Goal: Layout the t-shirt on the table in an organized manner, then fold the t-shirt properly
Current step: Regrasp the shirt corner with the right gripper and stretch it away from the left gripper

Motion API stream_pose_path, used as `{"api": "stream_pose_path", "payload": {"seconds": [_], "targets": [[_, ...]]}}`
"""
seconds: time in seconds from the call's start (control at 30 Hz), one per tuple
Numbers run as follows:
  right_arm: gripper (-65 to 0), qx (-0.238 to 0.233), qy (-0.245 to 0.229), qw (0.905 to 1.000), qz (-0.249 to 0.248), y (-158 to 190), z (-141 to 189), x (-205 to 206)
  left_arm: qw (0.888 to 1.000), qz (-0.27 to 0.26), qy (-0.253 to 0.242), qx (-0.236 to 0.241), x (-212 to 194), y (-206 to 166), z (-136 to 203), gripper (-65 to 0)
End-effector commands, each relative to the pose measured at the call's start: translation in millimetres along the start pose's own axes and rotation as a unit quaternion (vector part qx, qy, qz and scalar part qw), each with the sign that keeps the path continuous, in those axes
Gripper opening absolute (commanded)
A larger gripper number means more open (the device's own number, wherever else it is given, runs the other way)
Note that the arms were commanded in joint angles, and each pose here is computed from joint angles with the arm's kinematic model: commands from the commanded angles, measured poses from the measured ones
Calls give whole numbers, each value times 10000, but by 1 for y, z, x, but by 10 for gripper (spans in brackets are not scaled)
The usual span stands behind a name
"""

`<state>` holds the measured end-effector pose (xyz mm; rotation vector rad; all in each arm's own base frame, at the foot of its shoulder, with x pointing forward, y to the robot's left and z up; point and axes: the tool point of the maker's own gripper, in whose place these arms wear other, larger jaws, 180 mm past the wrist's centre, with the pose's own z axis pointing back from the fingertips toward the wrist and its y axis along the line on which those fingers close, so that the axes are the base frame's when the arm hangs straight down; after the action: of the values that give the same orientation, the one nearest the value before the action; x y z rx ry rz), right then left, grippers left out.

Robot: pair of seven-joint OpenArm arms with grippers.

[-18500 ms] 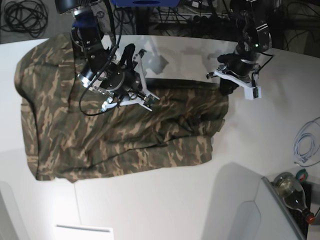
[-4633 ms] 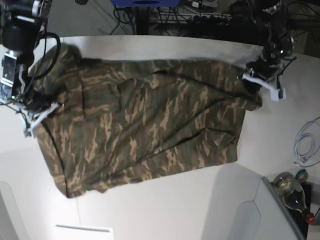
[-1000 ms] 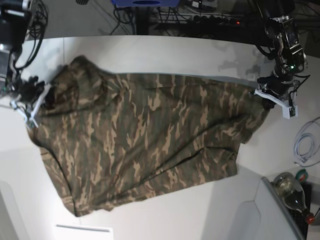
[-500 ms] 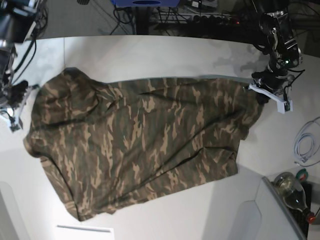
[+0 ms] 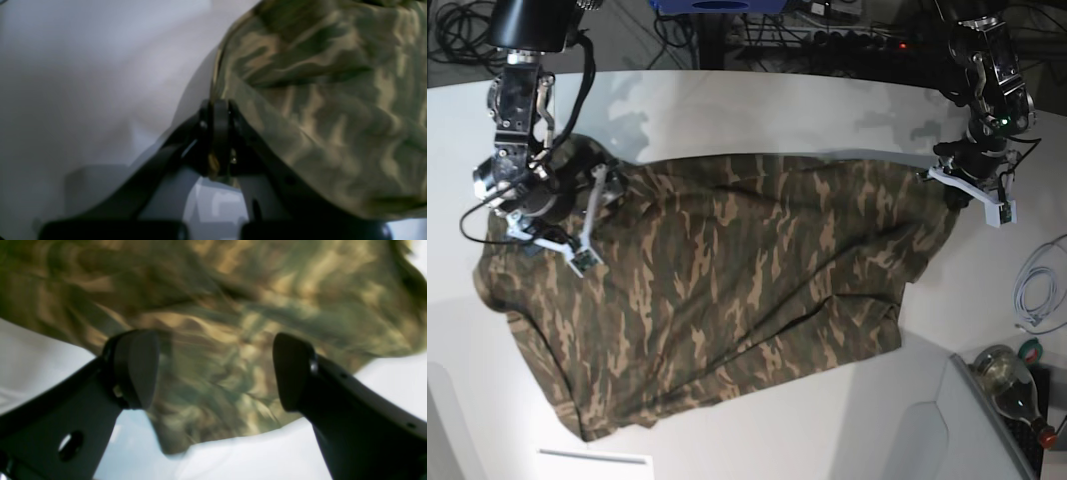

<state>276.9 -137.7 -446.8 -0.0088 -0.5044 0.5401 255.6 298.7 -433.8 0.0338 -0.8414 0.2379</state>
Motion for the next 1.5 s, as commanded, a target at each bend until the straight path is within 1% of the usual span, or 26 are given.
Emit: {"api": "stream_pose_path", "payload": {"seconds": [0.0, 0.13, 0.17, 0.2, 0.23, 0.33, 0.37, 0.4, 0.47, 0.5, 0.6, 0.7, 0.87, 0.97, 1.03, 1.13, 1.27, 1.3, 1.33, 1.37, 1.4, 1.47], "targets": [[-162, -93, -87, 9999, 16, -10, 1, 8, 9997, -23, -242, 24, 15, 4, 2, -650], [-164, 94, 97, 9999, -54, -5, -12, 0, 9998, -14, -221, 26, 13, 4, 2, -650], [-174, 118, 108, 9999, -55, -4, -14, 1, 9998, -7, -219, 23, 13, 4, 2, -650], [-213, 134, 113, 9998, -70, -4, -16, 2, 9998, -7, -219, 23, 13, 4, 2, -650], [-272, 140, 109, 9998, -74, -3, -16, 2, 9998, -7, -219, 23, 13, 4, 2, -650], [-557, 85, 93, 9999, -45, -4, -11, 1, 9998, 0, -218, 19, 13, 3, 2, -650], [-624, 36, 55, 10000, -37, -4, -7, 1, 9998, 3, -220, 26, 13, 4, 2, -650], [-648, -26, 19, 10000, -14, -4, -1, 0, 9997, 15, -227, 44, 13, 5, 2, -650], [-633, -134, -55, 9999, 50, -3, 10, -3, 9997, 9, -235, 64, 14, 7, 2, -650], [-636, -185, -27, 9998, 71, -3, 16, -6, 9997, 9, -235, 64, 14, 7, 2, -650], [-638, -381, 240, 9989, 130, -2, 37, -27, 9997, -12, -220, 72, 13, 8, 4, -650], [-638, -482, 484, 9975, 185, 5, 56, -48, 9997, -21, -212, 75, 12, 8, 5, -650], [-638, -528, 787, 9949, 335, 11, 74, -76, 9998, -14, -207, 82, 11, 9, 5, -650], [-636, -560, 978, 9920, 570, 5, 80, -95, 9997, -13, -214, 81, 12, 9, 5, -650], [-636, -551, 1070, 9907, 635, 4, 81, -104, 9997, -16, -212, 84, 12, 9, 4, -650], [-635, -422, 1202, 9900, 610, 14, 82, -116, 9998, -32, -198, 67, 11, 8, 5, -650], [-632, -97, 1313, 9899, 524, 40, 74, -124, 9998, -24, -202, 79, 11, 9, 5, -650], [-620, 1, 1335, 9900, 464, 47, 70, -125, 9998, -24, -202, 79, 11, 9, 5, -650], [-593, 82, 1367, 9897, 407, 53, 67, -127, 9997, -20, -212, 84, 12, 9, 5, -650], [-549, 109, 1345, 9902, 357, 55, 65, -125, 9997, -24, -229, 85, 14, 9, 4, -650], [-500, 114, 1314, 9907, 335, 56, 64, -122, 9997, -23, -236, 83, 14, 9, 4, -650], [-368, 63, 1262, 9915, 298, 52, 63, -117, 9997, -22, -243, 82, 15, 9, 4, -650]]}}
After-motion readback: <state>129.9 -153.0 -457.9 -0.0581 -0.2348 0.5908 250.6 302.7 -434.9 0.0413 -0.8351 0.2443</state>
